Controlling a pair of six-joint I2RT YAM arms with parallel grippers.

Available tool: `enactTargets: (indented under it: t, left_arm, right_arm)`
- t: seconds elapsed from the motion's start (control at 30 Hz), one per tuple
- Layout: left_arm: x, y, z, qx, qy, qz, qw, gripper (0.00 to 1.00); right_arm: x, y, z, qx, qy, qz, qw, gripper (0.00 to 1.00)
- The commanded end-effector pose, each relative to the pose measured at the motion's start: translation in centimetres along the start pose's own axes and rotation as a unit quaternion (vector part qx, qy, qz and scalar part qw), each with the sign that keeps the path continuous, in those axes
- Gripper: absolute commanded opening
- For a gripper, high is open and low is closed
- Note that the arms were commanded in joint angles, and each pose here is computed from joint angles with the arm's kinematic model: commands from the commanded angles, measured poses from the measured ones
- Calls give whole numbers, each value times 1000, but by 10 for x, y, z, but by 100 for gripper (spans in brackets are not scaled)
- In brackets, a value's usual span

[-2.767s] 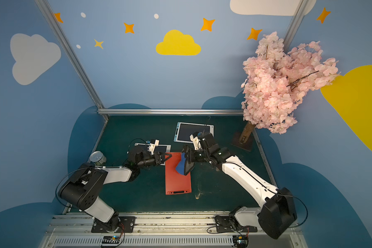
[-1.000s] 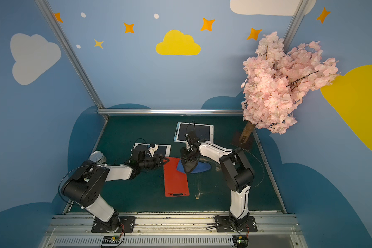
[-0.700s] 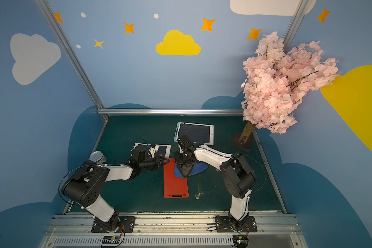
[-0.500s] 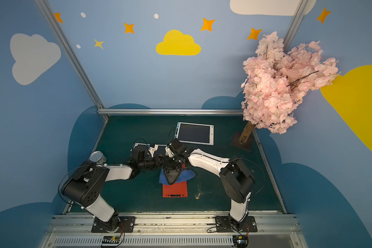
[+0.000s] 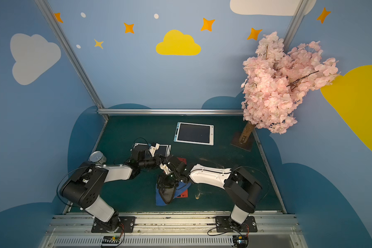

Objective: Wipe the drawing tablet
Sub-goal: Wipe the dirt from the drawing tablet.

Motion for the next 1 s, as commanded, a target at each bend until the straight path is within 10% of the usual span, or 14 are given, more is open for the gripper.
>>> enactTargets:
  t: [0.0,0.4,0.73,0.97]
  left_arm:
    - [-11,3,-32,43,-44,-13,998,3]
    - [-11,4,-33,40,-48,-14,998,3]
    - [-12,7,-33,30,-52,-18,998,3]
    - [-13,9,-29,14,-49,-23,998,3]
  right_arm:
    - [18,5,-25,30,-28,14,999,0]
    - [-30,75,-111,67,-111,-90,987,0]
    - [-77,133,-14,-85,-24,-139,986,0]
    - [-86,208,-36,35,-31,-215,975,0]
Point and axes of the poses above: each gripper's point midway between its finger pads, its own y axis back along the fingers, its own z axis along the line the jaws close on, x = y × z, the point moved 2 cm from there along y, back along the fingers, and after that the axes turned 6 degrees about y, right-handed, at the moved point
